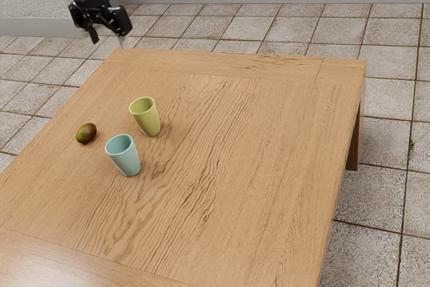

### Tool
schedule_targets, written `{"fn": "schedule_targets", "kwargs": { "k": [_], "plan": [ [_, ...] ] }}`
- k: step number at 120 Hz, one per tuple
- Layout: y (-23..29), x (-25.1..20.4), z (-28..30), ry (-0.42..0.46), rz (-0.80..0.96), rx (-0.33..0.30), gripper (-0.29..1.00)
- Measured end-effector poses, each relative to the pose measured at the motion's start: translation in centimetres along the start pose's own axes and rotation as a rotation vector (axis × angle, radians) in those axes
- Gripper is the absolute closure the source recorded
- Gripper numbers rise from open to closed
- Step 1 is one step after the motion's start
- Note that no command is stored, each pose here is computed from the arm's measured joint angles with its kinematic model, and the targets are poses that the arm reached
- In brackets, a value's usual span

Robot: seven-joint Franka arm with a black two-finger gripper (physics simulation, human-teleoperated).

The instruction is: Place the right cup onto the left cup

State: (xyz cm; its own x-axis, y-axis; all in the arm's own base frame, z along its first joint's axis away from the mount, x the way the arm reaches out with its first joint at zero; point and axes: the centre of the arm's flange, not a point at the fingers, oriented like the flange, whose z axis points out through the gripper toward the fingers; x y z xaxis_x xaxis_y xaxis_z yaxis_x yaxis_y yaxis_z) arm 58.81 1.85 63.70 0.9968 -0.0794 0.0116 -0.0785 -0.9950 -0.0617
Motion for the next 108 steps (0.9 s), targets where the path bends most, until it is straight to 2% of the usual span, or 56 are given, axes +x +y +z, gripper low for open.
{"fn": "schedule_targets", "kwargs": {
  "k": [14,27,69,86,108],
  "plan": [
    [0.2,0.1,0.6,-0.001,0.008,-0.003,0.01],
    [-0.4,-0.4,4.0,-0.039,-0.003,-0.023,0.01],
    [1.2,-5.5,13.0,-0.109,-0.173,-0.08,0.02],
    [4.2,-8.0,16.2,-0.102,-0.216,-0.094,0.02],
    [4.4,-11.2,18.6,-0.081,-0.312,-0.114,0.02]
  ]
}}
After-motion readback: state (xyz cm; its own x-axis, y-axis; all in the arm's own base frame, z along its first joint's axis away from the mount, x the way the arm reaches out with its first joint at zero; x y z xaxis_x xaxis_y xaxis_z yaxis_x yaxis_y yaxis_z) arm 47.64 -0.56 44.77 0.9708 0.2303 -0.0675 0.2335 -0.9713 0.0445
